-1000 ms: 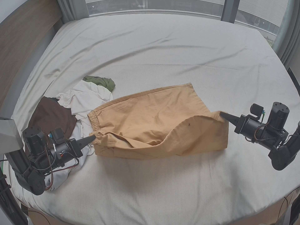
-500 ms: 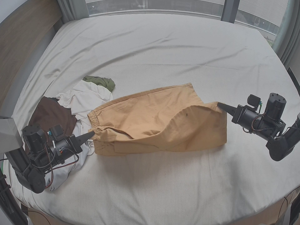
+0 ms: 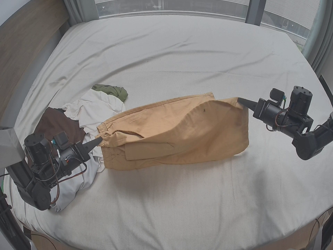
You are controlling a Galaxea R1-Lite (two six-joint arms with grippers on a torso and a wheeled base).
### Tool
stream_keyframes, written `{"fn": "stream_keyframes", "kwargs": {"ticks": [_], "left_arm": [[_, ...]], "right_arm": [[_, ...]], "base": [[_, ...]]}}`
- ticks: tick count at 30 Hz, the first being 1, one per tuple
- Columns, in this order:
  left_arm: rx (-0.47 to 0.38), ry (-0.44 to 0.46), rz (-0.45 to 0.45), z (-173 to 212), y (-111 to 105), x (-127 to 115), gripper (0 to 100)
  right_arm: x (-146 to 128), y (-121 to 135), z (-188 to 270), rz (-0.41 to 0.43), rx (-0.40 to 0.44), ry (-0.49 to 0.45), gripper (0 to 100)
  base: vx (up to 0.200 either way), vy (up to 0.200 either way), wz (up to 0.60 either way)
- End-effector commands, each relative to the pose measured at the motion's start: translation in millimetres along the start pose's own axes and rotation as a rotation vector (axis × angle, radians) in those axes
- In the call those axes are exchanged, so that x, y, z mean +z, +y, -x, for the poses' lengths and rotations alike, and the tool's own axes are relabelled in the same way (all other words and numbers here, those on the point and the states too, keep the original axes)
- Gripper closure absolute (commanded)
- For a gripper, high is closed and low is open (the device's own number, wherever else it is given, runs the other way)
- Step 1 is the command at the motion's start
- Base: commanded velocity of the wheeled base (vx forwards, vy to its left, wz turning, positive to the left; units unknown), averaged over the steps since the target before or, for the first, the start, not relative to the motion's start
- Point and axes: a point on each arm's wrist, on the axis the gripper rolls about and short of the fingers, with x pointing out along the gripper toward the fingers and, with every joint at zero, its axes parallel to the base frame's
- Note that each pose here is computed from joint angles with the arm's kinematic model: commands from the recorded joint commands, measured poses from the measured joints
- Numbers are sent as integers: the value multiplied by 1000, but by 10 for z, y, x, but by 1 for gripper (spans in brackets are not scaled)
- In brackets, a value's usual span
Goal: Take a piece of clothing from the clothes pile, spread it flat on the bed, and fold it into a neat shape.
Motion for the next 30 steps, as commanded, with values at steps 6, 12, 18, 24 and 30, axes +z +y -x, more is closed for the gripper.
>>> {"fn": "stream_keyframes", "kwargs": {"ticks": [6,12,18,24,30], "left_arm": [[6,-36,13,-55,12,65,100],[16,-41,14,-46,41,78,100],[15,-42,15,-52,43,81,100],[44,-52,20,-126,125,62,100],[54,-72,16,-165,149,90,100]], "right_arm": [[45,-118,-220,23,1,-4,100],[52,-128,-268,26,5,-5,100],[8,-200,-365,33,-3,16,100],[-25,-283,-534,32,3,16,100],[-28,-339,-629,26,8,21,100]], "base": [[0,0,0],[0,0,0],[0,0,0],[0,0,0],[0,0,0]]}}
